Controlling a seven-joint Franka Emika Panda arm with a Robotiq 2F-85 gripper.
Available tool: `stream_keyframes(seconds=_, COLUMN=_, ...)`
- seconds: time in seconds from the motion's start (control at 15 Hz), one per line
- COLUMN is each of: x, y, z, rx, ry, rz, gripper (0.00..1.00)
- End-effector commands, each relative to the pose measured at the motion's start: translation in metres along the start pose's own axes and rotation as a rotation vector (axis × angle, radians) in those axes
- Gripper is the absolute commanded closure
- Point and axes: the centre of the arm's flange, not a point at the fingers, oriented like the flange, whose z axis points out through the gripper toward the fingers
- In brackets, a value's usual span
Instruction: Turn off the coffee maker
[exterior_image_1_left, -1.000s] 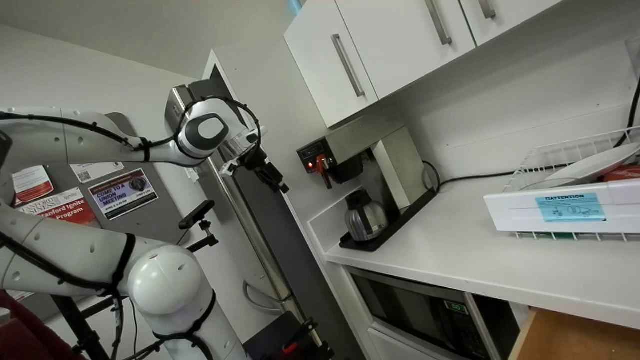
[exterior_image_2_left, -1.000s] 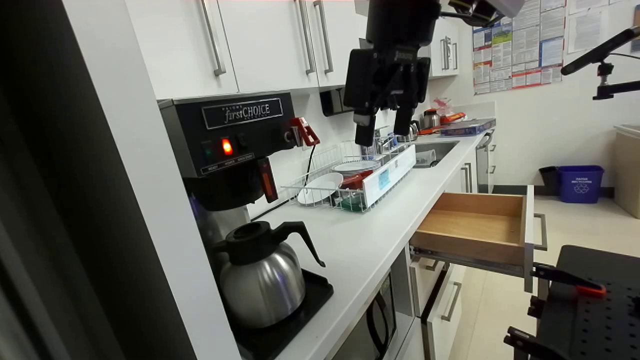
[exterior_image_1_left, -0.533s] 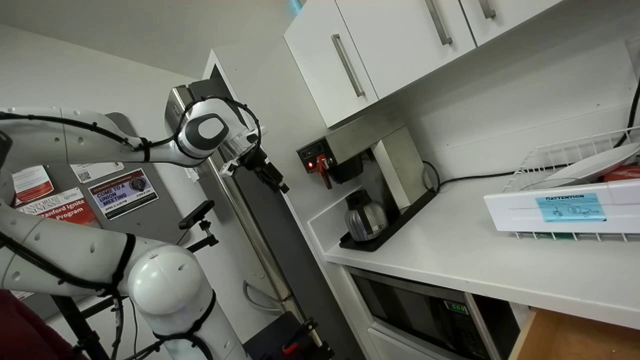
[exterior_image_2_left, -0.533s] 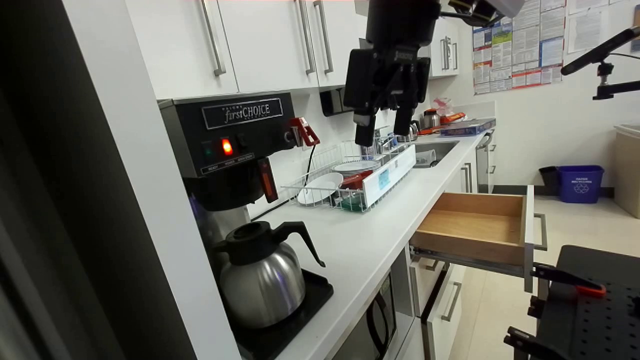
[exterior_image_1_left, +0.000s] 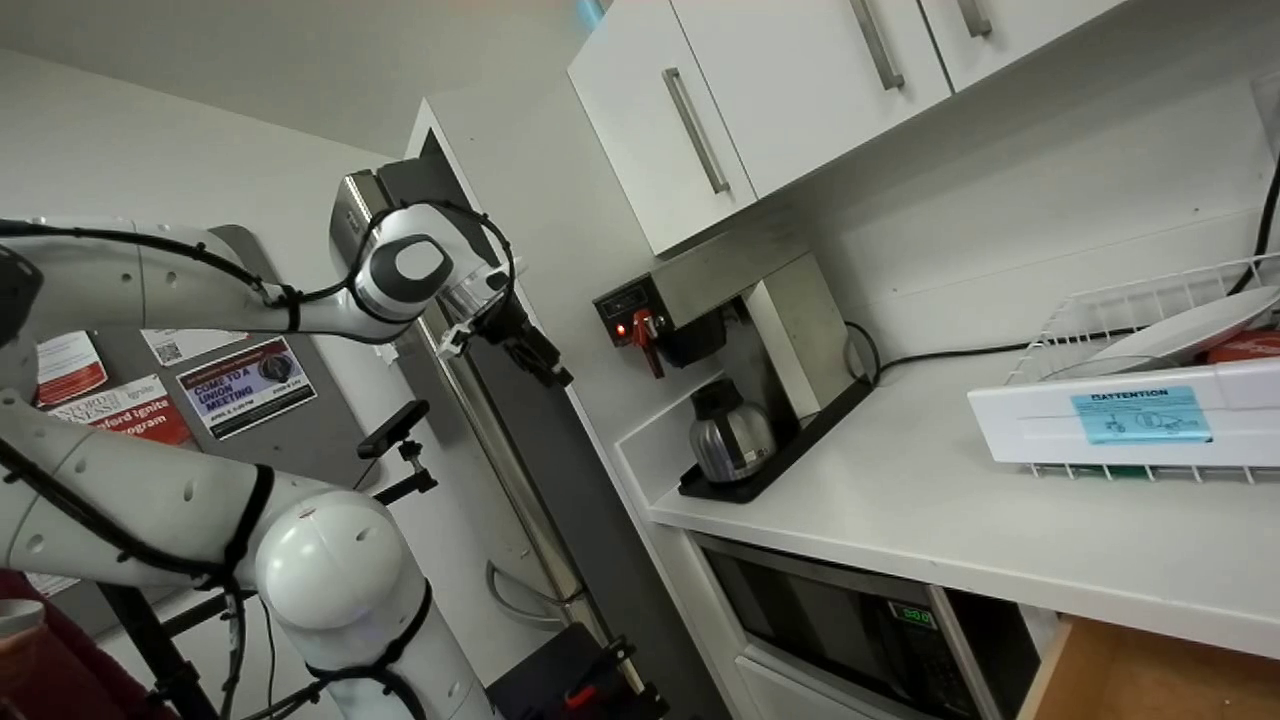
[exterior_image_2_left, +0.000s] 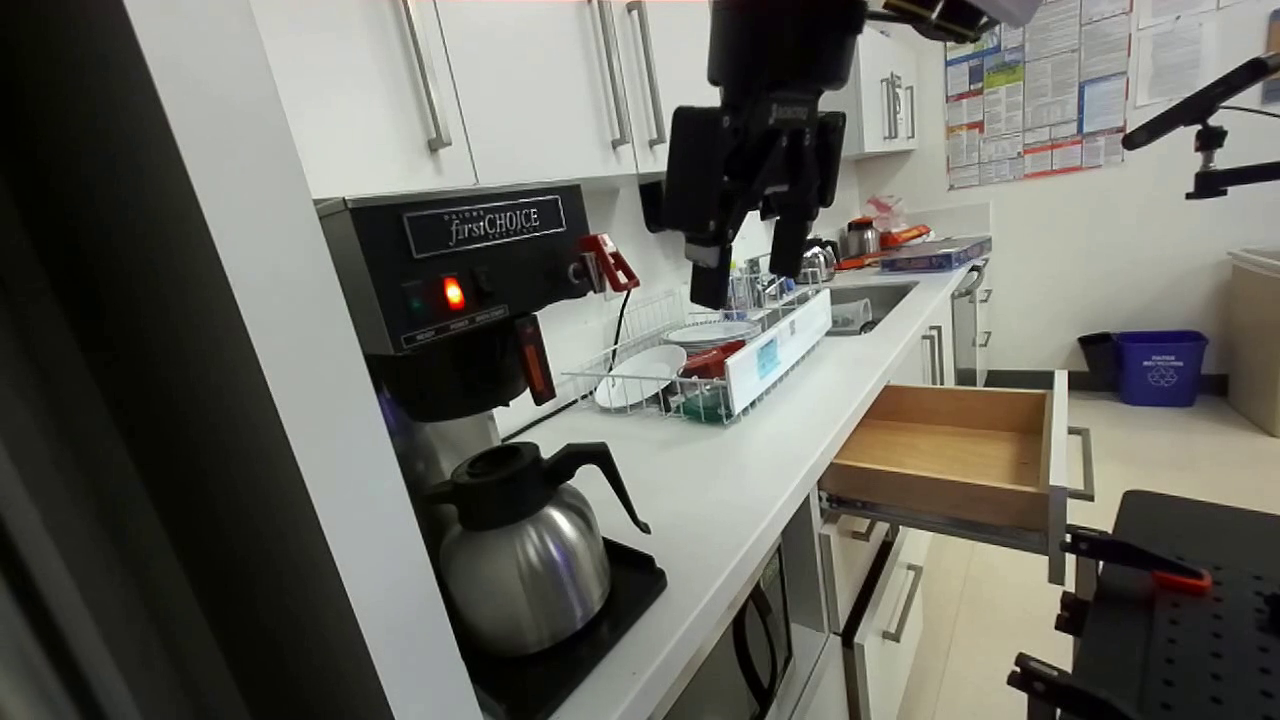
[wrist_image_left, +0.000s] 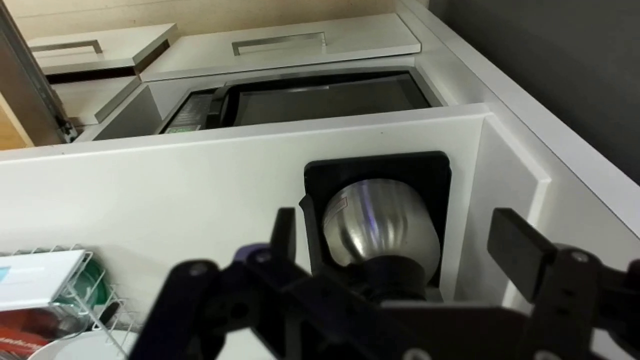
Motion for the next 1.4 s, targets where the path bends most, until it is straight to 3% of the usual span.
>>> stream_keyframes(seconds=0.0, x=0.018, y=-0.037, z=0.003, rx=-0.045, ry=0.057, rz=0.036, gripper=0.34)
stream_keyframes(seconds=0.27, x=0.038, y=-0.057, z=0.001, rx=-0.053, ry=0.124, rz=0.100, gripper=0.66)
stream_keyframes(seconds=0.53, x=0.061, y=-0.070, z=0.007, rx=-0.029, ry=0.170, rz=0.080, gripper=0.96)
stream_keyframes(seconds=0.87, x=0.080, y=-0.083, z=0.009, rx=0.012, ry=0.253, rz=0.091, gripper=1.00)
stream_keyframes(seconds=1.33, x=0.100, y=-0.098, z=0.019, rx=0.059, ry=0.287, rz=0.100, gripper=1.00)
